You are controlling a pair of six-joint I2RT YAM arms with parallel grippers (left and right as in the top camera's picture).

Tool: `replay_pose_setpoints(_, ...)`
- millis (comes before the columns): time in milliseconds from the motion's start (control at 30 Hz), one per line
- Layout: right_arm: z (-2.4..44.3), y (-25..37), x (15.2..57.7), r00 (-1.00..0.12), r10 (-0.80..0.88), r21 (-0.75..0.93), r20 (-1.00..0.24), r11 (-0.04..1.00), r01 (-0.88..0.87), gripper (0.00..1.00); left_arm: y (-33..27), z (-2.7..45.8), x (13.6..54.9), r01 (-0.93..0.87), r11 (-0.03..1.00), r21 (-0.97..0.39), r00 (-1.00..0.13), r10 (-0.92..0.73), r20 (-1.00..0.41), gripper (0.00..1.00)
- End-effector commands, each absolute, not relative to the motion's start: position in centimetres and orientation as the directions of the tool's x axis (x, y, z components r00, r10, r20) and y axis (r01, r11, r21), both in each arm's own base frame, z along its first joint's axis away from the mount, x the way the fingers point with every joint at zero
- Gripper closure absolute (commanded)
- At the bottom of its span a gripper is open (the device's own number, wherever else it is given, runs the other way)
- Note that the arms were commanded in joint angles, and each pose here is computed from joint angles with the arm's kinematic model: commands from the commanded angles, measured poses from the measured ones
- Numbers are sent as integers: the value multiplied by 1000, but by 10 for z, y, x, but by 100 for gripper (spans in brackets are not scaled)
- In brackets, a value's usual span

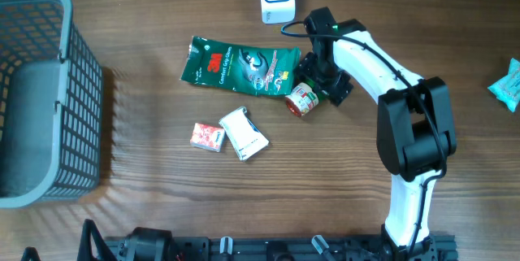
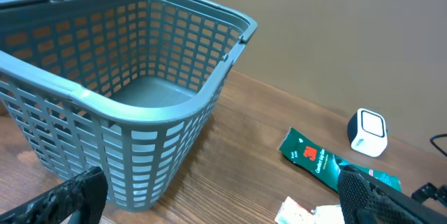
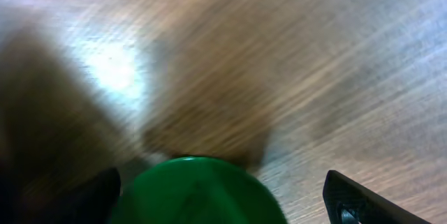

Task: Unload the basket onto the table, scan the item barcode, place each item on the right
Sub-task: 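Grasp the green-capped jar with the right gripper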

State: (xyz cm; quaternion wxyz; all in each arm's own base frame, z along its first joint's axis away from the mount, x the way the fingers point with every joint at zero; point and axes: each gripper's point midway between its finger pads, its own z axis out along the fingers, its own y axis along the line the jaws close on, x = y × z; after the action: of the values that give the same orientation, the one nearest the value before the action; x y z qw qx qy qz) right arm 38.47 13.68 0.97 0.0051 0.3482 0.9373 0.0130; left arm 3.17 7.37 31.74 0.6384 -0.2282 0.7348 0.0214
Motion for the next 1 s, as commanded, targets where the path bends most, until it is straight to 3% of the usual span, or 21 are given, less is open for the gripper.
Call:
replay_pose_setpoints(0,-10,130,378,-682,731,3,-6,682,731,8,75,318,31,-373,891,-259,-74,-307,-949,0)
replay_pose_setpoints(167,-13,126,384,-682,730,12,-43,683,731,19,75,318,31,-373,891,-259,-74,-307,-949,0)
replay_pose_setpoints(333,-9,125,394,-763,642,26,-72,766,642,41,75,318,31,-373,891,-259,-74,-307,-949,0)
replay_pose_setpoints(467,3,128,408,-840,533,47,-107,846,531,45,75,318,31,-373,891,-259,-74,-307,-949,0)
replay_pose_setpoints(633,65,133,440,-901,361,107,-243,933,345,46,75,318,31,-373,891,-259,-74,-307,-949,0)
replay_pose_setpoints(767,109,107,454,-867,264,1,-422,957,291,46,75,318,31,-373,891,-259,-73,-307,-949,0)
replay_pose_setpoints(967,126,77,466,-820,206,-148,-534,932,331,45,75,318,31,-373,891,-259,-74,-307,-949,0)
